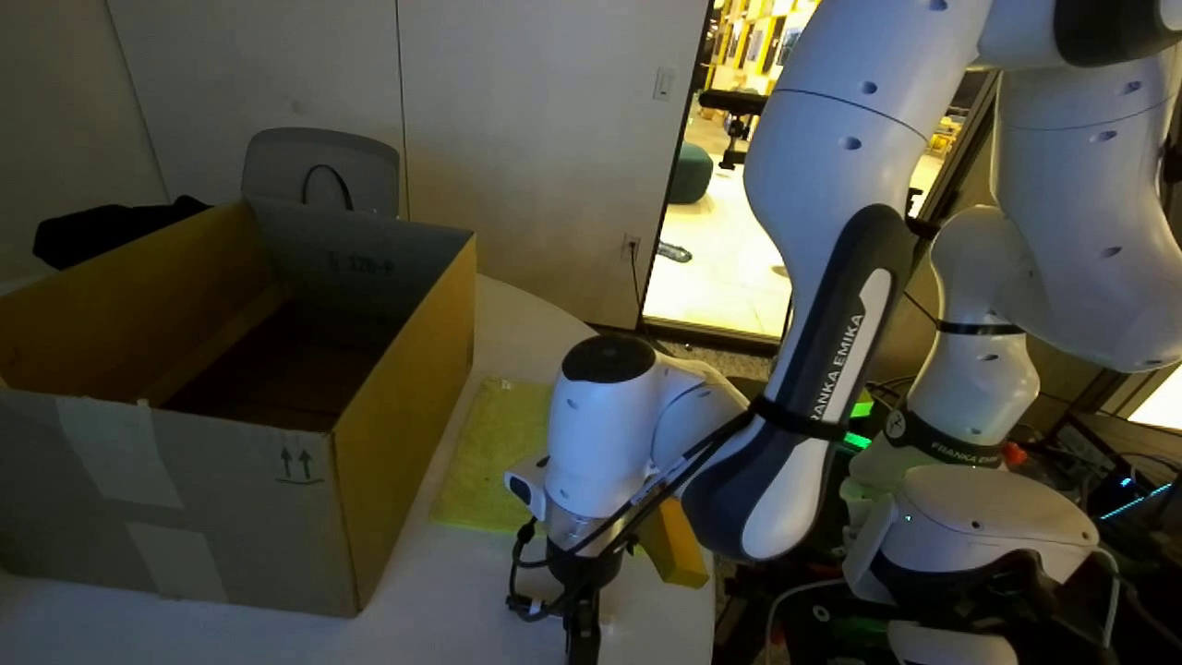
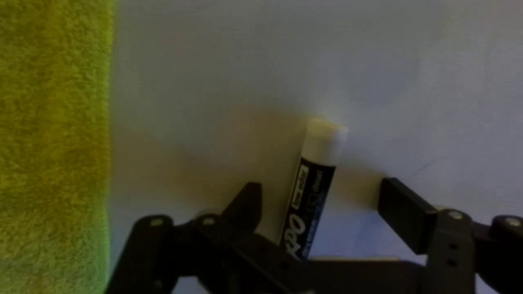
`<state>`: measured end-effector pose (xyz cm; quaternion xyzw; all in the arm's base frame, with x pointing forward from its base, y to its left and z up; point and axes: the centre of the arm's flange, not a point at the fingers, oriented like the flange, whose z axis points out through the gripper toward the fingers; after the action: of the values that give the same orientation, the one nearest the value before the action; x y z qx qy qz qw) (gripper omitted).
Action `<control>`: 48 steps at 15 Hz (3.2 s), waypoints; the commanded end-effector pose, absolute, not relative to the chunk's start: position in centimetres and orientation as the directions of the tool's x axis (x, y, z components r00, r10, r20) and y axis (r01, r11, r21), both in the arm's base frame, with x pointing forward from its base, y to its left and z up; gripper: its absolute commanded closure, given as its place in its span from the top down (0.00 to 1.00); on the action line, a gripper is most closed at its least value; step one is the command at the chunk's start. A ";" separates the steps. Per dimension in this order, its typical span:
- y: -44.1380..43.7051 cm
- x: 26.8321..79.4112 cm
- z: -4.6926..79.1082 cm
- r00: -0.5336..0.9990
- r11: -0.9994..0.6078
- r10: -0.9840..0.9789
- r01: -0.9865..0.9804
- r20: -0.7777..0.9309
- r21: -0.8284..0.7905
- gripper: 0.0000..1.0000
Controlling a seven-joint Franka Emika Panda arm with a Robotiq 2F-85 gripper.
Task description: Put the black marker in the yellow fabric, wrap it and put it in the box
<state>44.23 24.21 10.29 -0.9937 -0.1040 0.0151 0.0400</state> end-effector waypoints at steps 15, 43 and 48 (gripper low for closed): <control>23.8 43.2 16.6 0.967 -0.965 0.253 0.253 0.003 -0.066 0.13; 8.1 44.5 11.3 0.978 -0.877 -0.208 -0.181 -0.012 0.445 0.20; 7.9 43.9 10.9 0.975 -0.875 -0.222 -0.192 -0.017 0.444 0.66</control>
<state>43.56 7.58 10.74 -0.9692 0.0963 0.0369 -0.2235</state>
